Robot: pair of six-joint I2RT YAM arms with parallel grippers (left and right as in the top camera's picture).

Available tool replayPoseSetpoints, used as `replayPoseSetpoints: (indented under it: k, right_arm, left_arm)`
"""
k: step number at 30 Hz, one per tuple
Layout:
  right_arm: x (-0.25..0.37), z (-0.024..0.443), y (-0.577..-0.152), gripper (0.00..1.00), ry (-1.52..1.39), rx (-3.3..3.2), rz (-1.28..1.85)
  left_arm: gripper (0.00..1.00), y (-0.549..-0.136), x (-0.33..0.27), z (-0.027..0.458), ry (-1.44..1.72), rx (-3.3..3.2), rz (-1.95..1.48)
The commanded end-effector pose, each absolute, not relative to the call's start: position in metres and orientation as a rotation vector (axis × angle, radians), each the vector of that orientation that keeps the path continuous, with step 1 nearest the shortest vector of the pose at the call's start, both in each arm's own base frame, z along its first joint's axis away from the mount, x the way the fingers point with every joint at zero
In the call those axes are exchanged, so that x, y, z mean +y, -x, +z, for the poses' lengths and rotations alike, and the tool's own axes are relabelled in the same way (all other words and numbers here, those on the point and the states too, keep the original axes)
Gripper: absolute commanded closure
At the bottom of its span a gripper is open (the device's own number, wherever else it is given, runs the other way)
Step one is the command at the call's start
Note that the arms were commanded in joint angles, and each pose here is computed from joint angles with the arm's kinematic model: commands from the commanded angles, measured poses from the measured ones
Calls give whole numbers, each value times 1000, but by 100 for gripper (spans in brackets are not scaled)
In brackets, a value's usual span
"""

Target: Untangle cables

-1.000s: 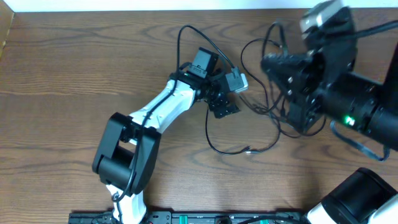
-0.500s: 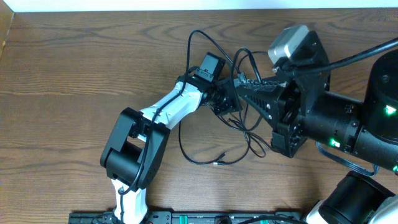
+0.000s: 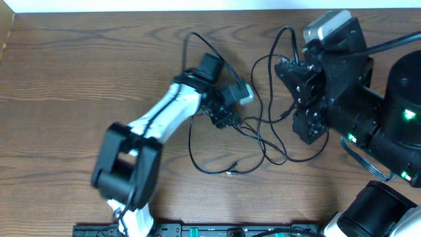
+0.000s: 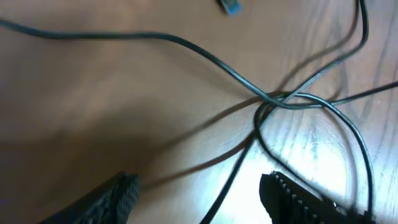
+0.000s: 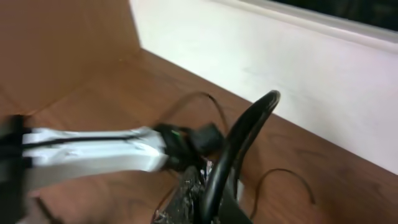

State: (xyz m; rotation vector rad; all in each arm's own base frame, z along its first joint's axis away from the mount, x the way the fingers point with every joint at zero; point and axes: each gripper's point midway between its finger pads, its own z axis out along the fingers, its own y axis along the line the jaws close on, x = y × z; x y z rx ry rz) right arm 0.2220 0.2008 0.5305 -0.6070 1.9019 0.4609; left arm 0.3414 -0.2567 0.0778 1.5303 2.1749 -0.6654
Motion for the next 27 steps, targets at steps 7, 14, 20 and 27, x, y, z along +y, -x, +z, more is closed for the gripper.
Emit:
replayPoseSetpoints:
  k: [7,14,20,27]
  right_arm:
    - [188,533,-226,99,574,1894,387]
    - [178,544,-209,99,579,1853,439]
    - [176,551,-196,99,597,1828,488]
    - [185,542,-196,99,631,1865,517]
  left_arm:
    - [32,-352,-212,106,-1397,2250,-626]
    - [31,-354,-205,81,-1575,2185,-544]
    - [30,-352,-202,41,-1667,2210,-563]
    - [33,-358,-205,17,-1670,2216,-569]
